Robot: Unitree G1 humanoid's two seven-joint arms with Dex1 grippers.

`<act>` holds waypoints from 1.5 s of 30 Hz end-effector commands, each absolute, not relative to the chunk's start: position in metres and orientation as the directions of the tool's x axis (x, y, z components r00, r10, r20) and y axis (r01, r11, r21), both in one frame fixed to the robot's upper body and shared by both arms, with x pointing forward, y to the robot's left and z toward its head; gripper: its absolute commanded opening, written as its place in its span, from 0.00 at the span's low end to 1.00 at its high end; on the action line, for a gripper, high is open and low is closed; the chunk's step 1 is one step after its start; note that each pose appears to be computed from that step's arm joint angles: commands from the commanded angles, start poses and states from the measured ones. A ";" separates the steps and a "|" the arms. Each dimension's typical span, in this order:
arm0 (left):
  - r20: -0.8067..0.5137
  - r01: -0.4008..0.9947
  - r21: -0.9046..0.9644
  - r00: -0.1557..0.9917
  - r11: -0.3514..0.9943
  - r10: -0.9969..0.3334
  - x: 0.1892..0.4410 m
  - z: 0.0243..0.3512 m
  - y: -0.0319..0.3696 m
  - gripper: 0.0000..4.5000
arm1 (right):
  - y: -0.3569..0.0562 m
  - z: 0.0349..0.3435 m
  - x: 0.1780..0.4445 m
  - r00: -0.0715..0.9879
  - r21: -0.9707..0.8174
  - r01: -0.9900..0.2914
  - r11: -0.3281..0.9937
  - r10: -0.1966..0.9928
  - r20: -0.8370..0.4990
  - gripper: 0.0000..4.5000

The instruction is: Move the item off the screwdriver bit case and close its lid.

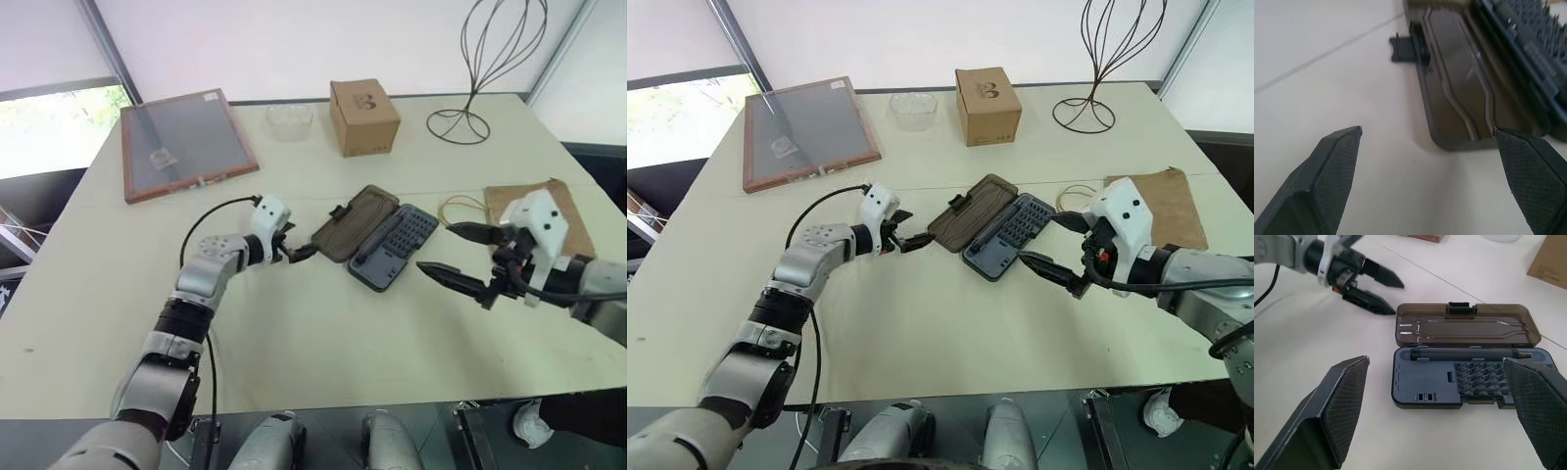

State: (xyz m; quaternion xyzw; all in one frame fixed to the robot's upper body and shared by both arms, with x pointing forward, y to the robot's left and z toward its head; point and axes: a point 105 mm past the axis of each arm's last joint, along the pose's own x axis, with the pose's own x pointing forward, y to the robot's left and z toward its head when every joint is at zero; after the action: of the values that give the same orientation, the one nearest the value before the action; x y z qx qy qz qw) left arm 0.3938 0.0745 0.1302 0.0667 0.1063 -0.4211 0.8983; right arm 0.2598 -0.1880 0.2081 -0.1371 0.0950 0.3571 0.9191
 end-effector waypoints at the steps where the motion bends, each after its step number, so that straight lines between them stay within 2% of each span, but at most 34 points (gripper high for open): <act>1: -0.183 0.774 0.065 0.630 0.630 -0.755 0.401 0.155 0.066 1.00 | -0.179 0.216 0.259 0.723 -0.214 -0.690 0.691 0.649 -0.237 1.00; 6: -0.278 0.766 0.073 0.630 0.638 -0.725 0.416 0.127 0.049 1.00 | -0.172 0.214 0.264 0.720 -0.210 -0.694 0.689 0.657 -0.225 1.00; 9: -0.355 0.727 0.115 0.666 0.677 -0.656 0.427 0.102 0.053 1.00 | -0.170 0.212 0.266 0.725 -0.200 -0.689 0.696 0.656 -0.211 1.00; 12: -0.375 0.697 0.060 0.679 0.715 -0.631 0.432 0.090 0.056 1.00 | -0.170 0.210 0.265 0.732 -0.190 -0.681 0.708 0.650 -0.203 1.00; 13: -0.376 0.692 0.056 0.682 0.719 -0.627 0.433 0.089 0.057 0.88 | -0.170 0.210 0.264 0.734 -0.189 -0.679 0.710 0.648 -0.202 1.00; 14: -0.378 0.691 0.043 0.680 0.722 -0.628 0.433 0.088 0.057 0.82 | -0.170 0.209 0.264 0.737 -0.188 -0.676 0.713 0.646 -0.200 1.00; 21: -0.400 0.709 0.032 0.655 0.705 -0.641 0.432 0.083 0.060 0.03 | -0.176 0.207 0.260 0.757 -0.180 -0.652 0.736 0.623 -0.196 1.00; 28: -0.434 0.793 0.089 0.576 0.603 -0.693 0.424 0.081 0.061 0.01 | -0.190 0.202 0.252 0.748 -0.188 -0.659 0.728 0.611 -0.258 1.00; 31: -0.419 0.866 0.193 0.498 0.462 -0.759 0.419 0.094 0.061 0.01 | -0.195 0.200 0.241 0.706 -0.188 -0.702 0.687 0.634 -0.315 1.00; 33: -0.419 0.908 0.302 0.399 0.289 -0.816 0.410 0.109 0.063 0.01 | -0.196 0.201 0.232 0.664 -0.173 -0.739 0.651 0.663 -0.345 1.00; 35: -0.453 0.900 0.412 0.337 0.141 -0.825 0.403 0.119 0.070 0.01 | -0.194 0.203 0.226 0.630 -0.156 -0.769 0.620 0.692 -0.353 1.00; 37: -0.490 0.885 0.462 0.303 0.050 -0.817 0.400 0.124 0.077 0.01 | -0.190 0.206 0.223 0.607 -0.144 -0.787 0.599 0.715 -0.346 1.00; 45: -0.505 0.870 0.486 0.196 -0.089 -0.841 0.389 0.136 0.077 0.01 | -0.181 0.199 0.222 0.571 -0.126 -0.814 0.567 0.741 -0.354 1.00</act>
State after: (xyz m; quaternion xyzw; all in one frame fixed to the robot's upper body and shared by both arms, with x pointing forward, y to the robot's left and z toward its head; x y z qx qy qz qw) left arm 0.3937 0.0833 0.1275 0.3634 0.0392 -0.6139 0.6996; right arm 0.2231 -0.1869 0.1930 -0.1197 0.1485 0.4361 0.8794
